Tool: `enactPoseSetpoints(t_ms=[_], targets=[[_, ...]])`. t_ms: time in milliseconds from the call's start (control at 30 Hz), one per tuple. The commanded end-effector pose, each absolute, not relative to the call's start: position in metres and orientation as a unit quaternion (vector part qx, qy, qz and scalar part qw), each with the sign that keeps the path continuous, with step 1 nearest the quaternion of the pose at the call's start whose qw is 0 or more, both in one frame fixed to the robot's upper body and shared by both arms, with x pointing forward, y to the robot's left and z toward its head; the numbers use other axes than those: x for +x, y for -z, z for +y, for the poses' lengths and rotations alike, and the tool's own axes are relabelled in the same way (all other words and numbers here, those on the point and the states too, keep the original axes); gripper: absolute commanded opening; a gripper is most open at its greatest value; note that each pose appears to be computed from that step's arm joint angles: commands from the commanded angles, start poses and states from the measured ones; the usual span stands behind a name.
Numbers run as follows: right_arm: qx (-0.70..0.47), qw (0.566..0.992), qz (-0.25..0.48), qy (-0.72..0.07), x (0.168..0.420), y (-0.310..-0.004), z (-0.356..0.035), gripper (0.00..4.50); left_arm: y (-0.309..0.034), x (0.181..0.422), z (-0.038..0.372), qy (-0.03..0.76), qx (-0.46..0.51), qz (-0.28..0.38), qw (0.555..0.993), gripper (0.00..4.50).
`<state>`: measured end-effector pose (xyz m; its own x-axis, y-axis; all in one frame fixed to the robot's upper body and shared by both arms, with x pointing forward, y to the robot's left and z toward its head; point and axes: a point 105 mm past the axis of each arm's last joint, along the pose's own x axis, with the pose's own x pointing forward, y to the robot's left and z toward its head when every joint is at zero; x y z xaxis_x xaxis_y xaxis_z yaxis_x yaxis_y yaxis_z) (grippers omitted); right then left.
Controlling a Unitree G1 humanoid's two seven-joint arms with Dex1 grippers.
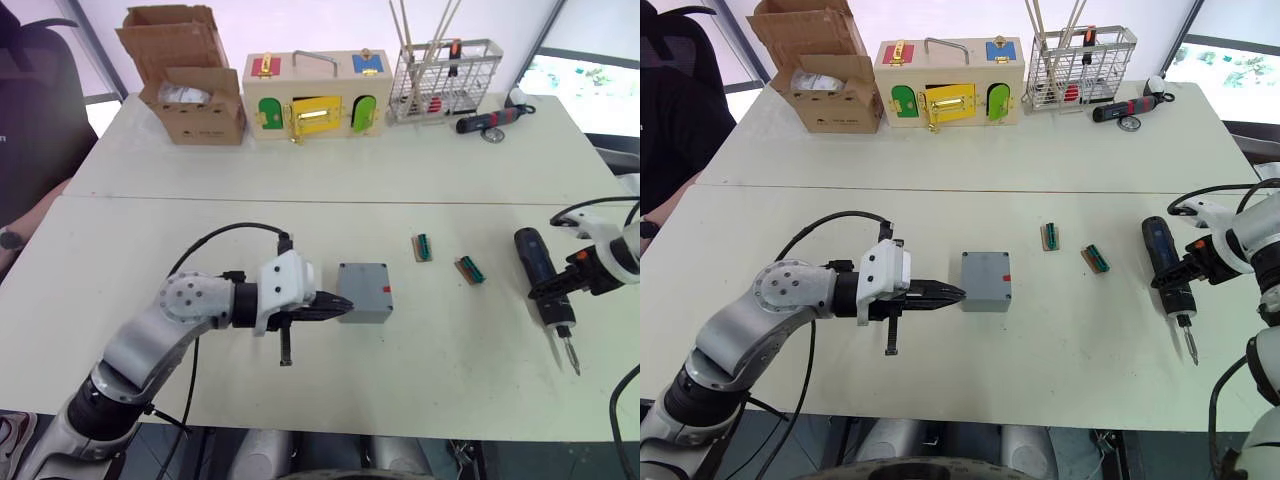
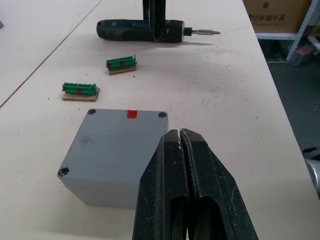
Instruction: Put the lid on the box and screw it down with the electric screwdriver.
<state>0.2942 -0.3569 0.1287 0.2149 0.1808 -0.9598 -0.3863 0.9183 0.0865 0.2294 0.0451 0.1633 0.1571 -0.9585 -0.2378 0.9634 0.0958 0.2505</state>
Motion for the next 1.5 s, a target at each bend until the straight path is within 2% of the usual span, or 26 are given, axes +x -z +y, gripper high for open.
enactPoseSetpoints(t_ms=[33, 133, 267, 400, 467, 533, 900, 1167, 1233, 1267, 1333, 1367, 1500], targets=[[-0.089, 0.750, 0.633, -0.170, 0.277, -0.118, -0.364, 2.14, -0.171, 0.227, 0.042, 0.655, 0.185, -0.011, 0.733, 0.00], [-0.084, 0.745, 0.638, -0.175, 0.270, -0.115, -0.361, 1.97, -0.169, 0.227, 0.041, 0.655, 0.185, -0.010, 0.733, 0.00], [-0.086, 0.748, 0.636, -0.168, 0.268, -0.114, -0.362, 1.97, -0.169, 0.228, 0.041, 0.655, 0.184, -0.009, 0.733, 0.00], [-0.104, 0.768, 0.611, -0.162, 0.278, -0.118, -0.366, 1.97, -0.168, 0.231, 0.040, 0.655, 0.184, -0.010, 0.733, 0.00], [-0.110, 0.767, 0.614, -0.153, 0.277, -0.119, -0.369, 2.94, -0.168, 0.232, 0.039, 0.655, 0.184, -0.011, 0.733, 0.00], [-0.106, 0.768, 0.614, -0.148, 0.277, -0.120, -0.370, 3.35, -0.168, 0.233, 0.039, 0.655, 0.184, -0.011, 0.732, 0.00], [-0.117, 0.746, 0.632, -0.174, 0.262, -0.116, -0.364, 3.35, -0.162, 0.235, 0.037, 0.655, 0.185, -0.008, 0.732, 0.00], [-0.128, 0.742, 0.637, -0.163, 0.257, -0.108, -0.366, 3.35, -0.162, 0.235, 0.036, 0.654, 0.182, -0.009, 0.734, 0.00], [-0.133, 0.748, 0.633, -0.152, 0.261, -0.105, -0.366, 2.72, -0.162, 0.237, 0.036, 0.654, 0.182, -0.010, 0.735, 0.00], [-0.134, 0.752, 0.629, -0.144, 0.264, -0.104, -0.366, 2.62, -0.161, 0.237, 0.036, 0.654, 0.182, -0.010, 0.735, 0.00], [-0.133, 0.757, 0.625, -0.135, 0.268, -0.103, -0.365, 2.04, -0.159, 0.238, 0.035, 0.654, 0.184, -0.009, 0.734, 0.00], [-0.132, 0.759, 0.623, -0.132, 0.270, -0.102, -0.364, 1.91, -0.159, 0.239, 0.035, 0.654, 0.184, -0.009, 0.734, 0.00], [-0.136, 0.755, 0.629, -0.127, 0.271, -0.101, -0.365, 1.90, -0.158, 0.239, 0.034, 0.654, 0.184, -0.009, 0.733, 0.00]])
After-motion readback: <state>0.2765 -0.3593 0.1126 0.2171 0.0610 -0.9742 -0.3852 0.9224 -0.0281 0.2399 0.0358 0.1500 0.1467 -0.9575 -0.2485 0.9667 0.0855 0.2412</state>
